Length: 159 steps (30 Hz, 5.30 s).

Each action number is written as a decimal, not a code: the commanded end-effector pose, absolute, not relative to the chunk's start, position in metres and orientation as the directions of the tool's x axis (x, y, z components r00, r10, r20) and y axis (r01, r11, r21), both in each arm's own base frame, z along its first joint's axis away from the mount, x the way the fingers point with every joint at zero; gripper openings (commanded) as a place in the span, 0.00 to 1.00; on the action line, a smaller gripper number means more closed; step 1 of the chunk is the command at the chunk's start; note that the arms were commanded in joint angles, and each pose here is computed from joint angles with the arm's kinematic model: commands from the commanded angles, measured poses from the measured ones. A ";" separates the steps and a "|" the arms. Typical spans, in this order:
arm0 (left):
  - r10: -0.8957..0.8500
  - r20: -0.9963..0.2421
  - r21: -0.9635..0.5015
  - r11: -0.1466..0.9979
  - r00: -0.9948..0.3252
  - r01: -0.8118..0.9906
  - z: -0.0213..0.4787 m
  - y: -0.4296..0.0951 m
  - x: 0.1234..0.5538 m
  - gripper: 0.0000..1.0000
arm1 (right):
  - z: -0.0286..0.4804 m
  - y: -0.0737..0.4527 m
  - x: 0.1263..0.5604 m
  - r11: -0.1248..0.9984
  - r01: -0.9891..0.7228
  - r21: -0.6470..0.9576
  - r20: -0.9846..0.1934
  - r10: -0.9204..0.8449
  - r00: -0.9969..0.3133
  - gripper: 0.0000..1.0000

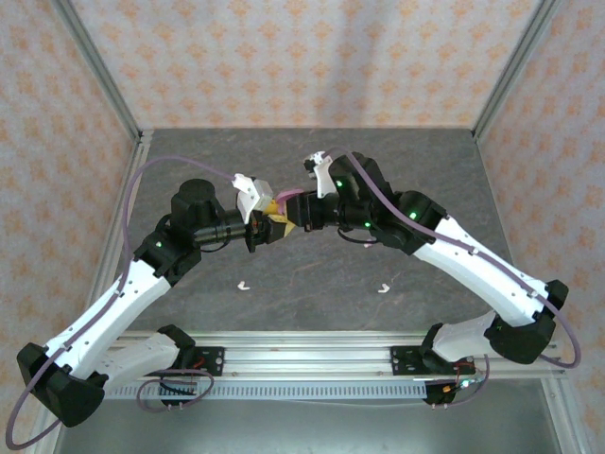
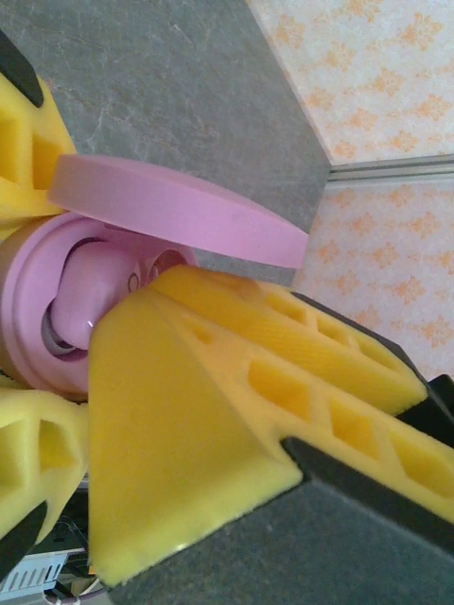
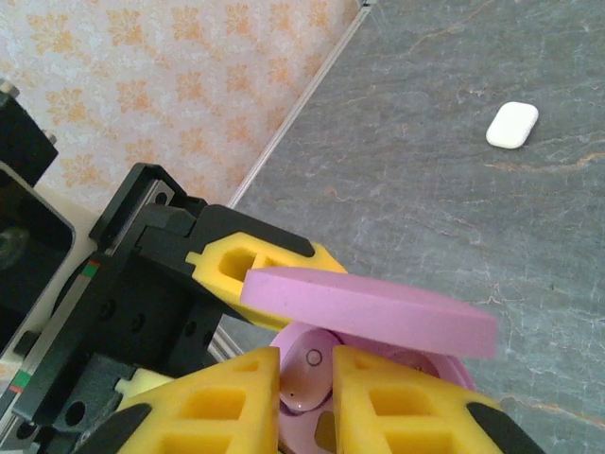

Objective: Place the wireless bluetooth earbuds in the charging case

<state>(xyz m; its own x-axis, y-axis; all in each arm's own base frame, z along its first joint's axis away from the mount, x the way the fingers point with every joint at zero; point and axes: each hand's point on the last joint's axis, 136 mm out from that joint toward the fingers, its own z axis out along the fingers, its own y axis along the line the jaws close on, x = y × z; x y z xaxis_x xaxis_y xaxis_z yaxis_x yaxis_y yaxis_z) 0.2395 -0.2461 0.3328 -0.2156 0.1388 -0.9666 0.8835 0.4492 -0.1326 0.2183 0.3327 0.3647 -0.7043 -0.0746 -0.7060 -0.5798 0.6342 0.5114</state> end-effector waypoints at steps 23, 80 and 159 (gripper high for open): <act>0.119 -0.984 -0.065 0.443 -0.130 0.894 0.338 -0.249 0.242 0.09 | 0.409 0.288 0.204 0.631 -0.553 0.543 -0.735 0.040 -0.677 0.28; 0.196 -0.965 -0.071 0.453 -0.177 0.889 0.312 -0.251 0.248 0.08 | 0.047 0.120 0.324 0.976 0.140 0.165 -0.140 0.164 -0.976 0.25; 0.158 -0.975 -0.067 0.466 -0.158 0.882 0.328 -0.258 0.254 0.07 | 0.373 0.238 0.253 0.835 -0.427 0.347 -0.786 0.011 -0.618 0.04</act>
